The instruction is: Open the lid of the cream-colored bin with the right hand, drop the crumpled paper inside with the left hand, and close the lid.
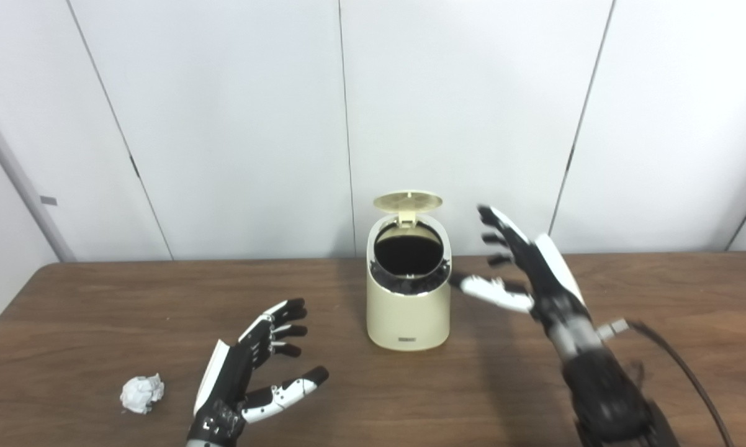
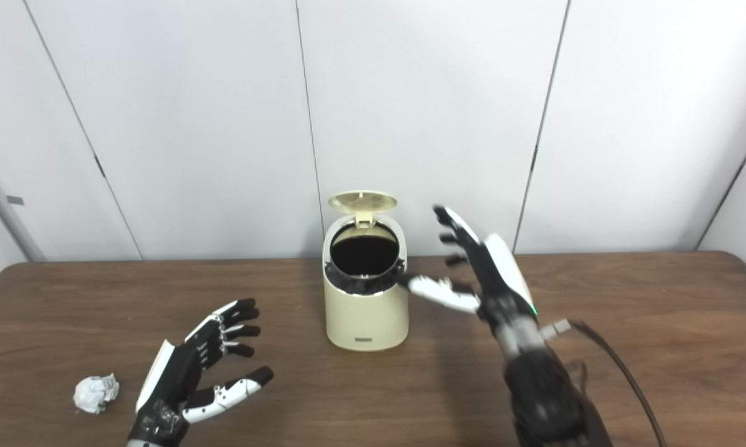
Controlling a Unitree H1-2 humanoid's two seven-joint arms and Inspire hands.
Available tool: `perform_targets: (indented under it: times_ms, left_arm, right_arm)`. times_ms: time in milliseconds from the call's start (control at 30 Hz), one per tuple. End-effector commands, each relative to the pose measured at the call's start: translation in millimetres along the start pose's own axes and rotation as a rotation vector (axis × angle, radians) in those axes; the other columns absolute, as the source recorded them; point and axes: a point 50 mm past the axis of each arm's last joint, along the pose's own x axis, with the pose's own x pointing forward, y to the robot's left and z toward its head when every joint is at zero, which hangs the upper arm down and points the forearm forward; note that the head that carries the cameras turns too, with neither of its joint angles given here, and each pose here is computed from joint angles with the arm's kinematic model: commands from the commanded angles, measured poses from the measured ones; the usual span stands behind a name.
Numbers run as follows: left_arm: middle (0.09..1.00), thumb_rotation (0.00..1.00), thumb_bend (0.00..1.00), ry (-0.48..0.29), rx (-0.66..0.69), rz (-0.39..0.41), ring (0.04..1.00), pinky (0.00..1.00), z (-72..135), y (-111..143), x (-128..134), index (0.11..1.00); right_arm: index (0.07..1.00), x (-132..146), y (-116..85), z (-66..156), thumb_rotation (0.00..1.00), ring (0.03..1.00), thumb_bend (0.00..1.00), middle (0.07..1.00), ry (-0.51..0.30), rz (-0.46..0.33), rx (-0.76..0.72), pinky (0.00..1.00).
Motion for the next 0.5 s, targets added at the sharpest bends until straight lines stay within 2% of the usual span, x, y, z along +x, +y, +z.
perform_targets:
  times_ms: [0,267,467]
  left_arm:
    - [0.830,0.20,0.71,-0.077,0.002,0.011,0.758,0.64,15.2,4.0,10.7,0.852]
    - [0.828,0.20,0.70,-0.085,0.008,0.007,0.757,0.65,14.9,3.9,13.2,0.851]
    - [0.825,0.20,0.70,-0.087,0.013,0.010,0.758,0.66,16.2,3.2,14.4,0.853]
  right_arm:
    - [0.914,2.1,-9.4,6.5,0.51,0.856,0.80,0.909,-0.107,-0.031,0.018,0.71]
    - [0.933,-33.7,0.7,-17.2,0.51,0.860,0.88,0.923,-0.113,0.044,0.032,0.75]
    - [0.942,-53.4,6.3,-23.2,0.38,0.877,0.89,0.948,-0.076,0.061,0.068,0.76]
